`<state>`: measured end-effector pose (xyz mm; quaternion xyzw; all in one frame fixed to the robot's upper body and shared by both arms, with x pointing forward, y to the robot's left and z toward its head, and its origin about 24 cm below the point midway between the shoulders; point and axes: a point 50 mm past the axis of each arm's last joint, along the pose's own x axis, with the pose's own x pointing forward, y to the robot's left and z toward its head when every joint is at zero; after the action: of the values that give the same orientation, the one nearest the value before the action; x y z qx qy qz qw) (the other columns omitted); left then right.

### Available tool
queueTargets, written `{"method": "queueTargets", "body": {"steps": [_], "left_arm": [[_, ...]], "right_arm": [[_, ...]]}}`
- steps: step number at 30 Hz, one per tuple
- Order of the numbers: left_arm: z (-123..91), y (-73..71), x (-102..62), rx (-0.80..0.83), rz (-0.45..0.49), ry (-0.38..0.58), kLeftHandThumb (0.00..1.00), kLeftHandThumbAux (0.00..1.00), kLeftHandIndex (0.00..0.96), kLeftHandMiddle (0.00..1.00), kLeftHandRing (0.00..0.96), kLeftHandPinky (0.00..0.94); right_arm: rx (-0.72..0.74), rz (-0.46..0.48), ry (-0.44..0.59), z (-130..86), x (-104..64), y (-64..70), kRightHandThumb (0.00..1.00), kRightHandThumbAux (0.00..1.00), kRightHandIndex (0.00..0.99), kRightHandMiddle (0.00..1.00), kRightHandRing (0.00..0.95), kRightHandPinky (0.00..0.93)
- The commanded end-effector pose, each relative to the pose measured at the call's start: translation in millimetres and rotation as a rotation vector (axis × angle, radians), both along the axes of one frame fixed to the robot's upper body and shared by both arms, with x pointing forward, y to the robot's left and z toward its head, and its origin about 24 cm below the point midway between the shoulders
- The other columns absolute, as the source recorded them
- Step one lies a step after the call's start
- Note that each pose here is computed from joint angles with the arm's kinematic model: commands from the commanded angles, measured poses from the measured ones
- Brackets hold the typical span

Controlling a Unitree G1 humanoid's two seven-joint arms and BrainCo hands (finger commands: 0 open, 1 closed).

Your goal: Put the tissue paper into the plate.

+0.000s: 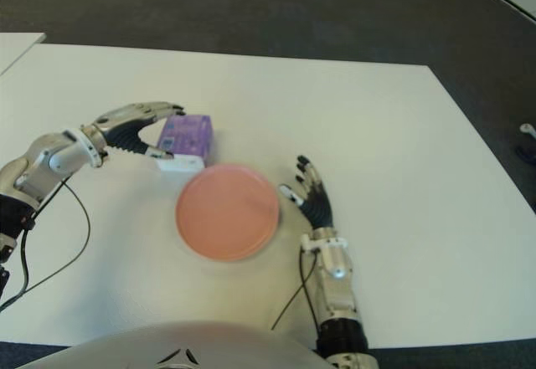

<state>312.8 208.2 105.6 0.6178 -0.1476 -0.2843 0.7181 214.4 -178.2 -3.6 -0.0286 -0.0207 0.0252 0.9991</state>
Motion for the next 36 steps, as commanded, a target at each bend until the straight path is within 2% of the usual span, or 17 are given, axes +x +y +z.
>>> {"method": "queueTargets", "body": {"steps": [1,14,36], "left_arm": [[-21,-2.9,-1.8,0.068,-0.008,0.033,0.005,0.403,0.000,0.000,0.000,0.000],[-40,-8.1,5.2,0.234,-0.041,-0.017,0.000,0.361,0.000,0.000,0.000,0.000],[-58,-14.7,9.6,0.329,-0.076,-0.070,0.000,0.351,0.000,0.000,0.000,0.000]], "right_arm": [[0.000,-0.005,0.094,-17,-9.6,0.5,0.027,0.602,0.000,0.019,0.000,0.000],[0.004,0.006,0.105,-18,-9.9,0.9,0.011,0.594,0.000,0.011,0.000,0.000],[0.014,0.006,0.110,-19,-11.7,0.4,0.006,0.582,0.000,0.017,0.000,0.000]]}}
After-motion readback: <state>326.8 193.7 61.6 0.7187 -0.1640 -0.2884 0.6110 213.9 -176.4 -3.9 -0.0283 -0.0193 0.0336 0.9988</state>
